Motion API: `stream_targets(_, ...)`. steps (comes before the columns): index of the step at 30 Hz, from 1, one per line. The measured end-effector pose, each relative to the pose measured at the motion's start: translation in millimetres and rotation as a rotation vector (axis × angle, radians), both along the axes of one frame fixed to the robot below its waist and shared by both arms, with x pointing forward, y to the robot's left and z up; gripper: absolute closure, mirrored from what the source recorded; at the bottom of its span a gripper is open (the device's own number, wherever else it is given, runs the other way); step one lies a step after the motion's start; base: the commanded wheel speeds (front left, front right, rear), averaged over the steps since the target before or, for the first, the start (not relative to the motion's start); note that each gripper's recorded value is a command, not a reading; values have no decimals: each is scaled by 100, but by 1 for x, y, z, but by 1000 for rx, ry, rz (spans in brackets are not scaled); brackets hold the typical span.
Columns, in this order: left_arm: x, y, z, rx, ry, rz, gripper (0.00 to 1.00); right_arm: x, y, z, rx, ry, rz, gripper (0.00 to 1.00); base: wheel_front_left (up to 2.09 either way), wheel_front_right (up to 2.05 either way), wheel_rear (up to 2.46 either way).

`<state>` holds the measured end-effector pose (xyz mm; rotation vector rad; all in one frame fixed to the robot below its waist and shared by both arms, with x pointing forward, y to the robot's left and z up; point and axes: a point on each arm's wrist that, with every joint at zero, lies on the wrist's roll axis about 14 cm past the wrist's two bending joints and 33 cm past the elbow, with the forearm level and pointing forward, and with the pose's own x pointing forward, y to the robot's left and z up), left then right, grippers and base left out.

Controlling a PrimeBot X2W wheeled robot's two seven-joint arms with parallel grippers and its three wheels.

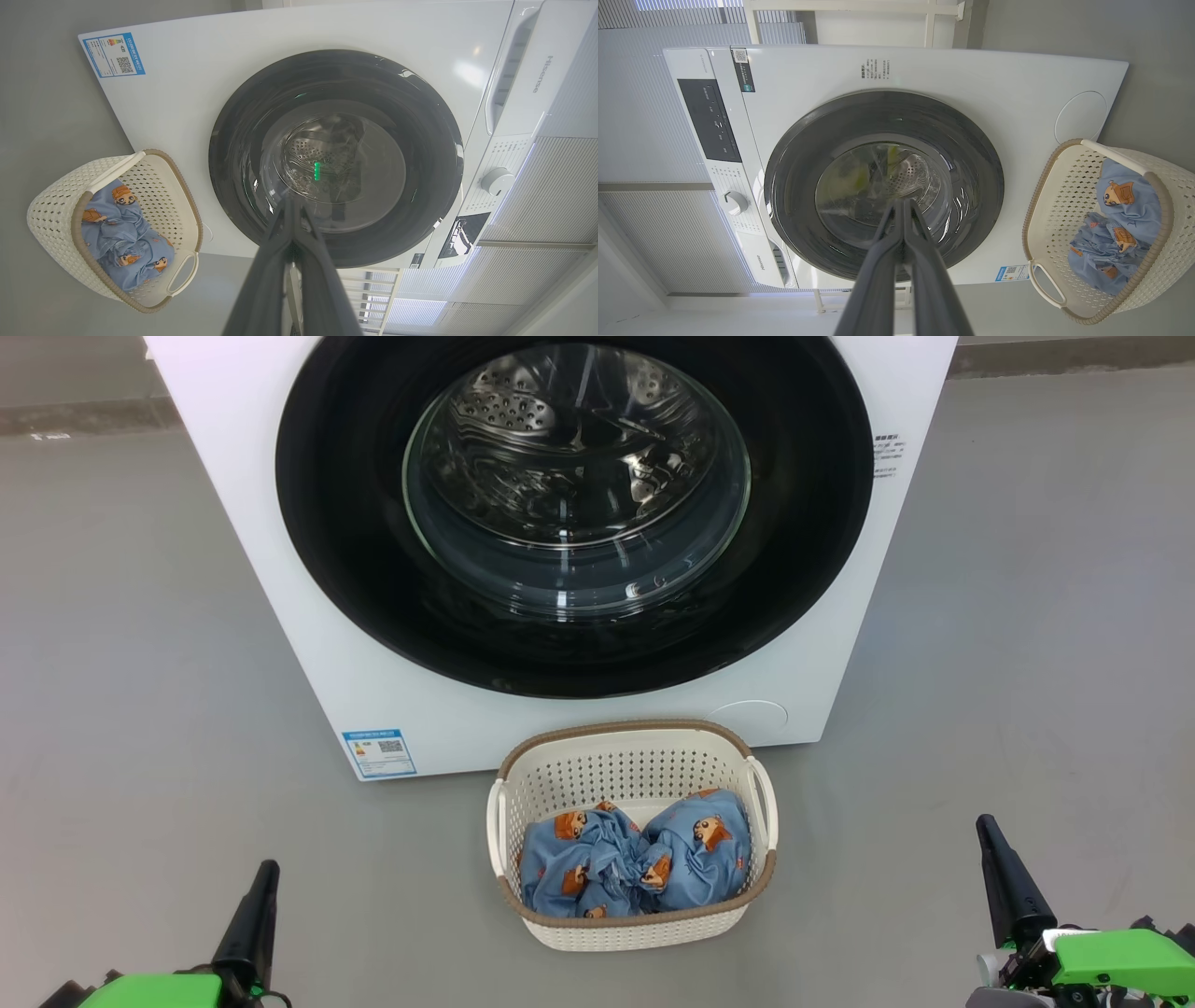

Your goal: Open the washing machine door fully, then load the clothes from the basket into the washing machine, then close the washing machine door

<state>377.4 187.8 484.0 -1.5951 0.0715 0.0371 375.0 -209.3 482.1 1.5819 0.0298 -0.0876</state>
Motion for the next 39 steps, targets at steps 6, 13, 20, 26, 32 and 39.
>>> stream_targets(6,0,0,0,0,0,0,100,0,0,0,0,0,0,100,0,0,0)
stream_targets(13,0,0,0,0,0,0,100,0,0,0,0,0,0,100,0,0,0)
stream_targets(20,0,0,0,0,0,0,100,0,0,0,0,0,0,100,0,0,0)
stream_targets(26,-22,-9,-40,-34,121,1,0,-19,4,-38,25,115,-11,0,0,0,0)
stream_targets(32,-22,-8,-38,-3,117,11,0,-17,8,-37,7,116,-4,0,0,0,0)
stream_targets(39,-20,-5,-34,50,104,15,0,-16,8,-38,-59,122,5,0,0,0,0)
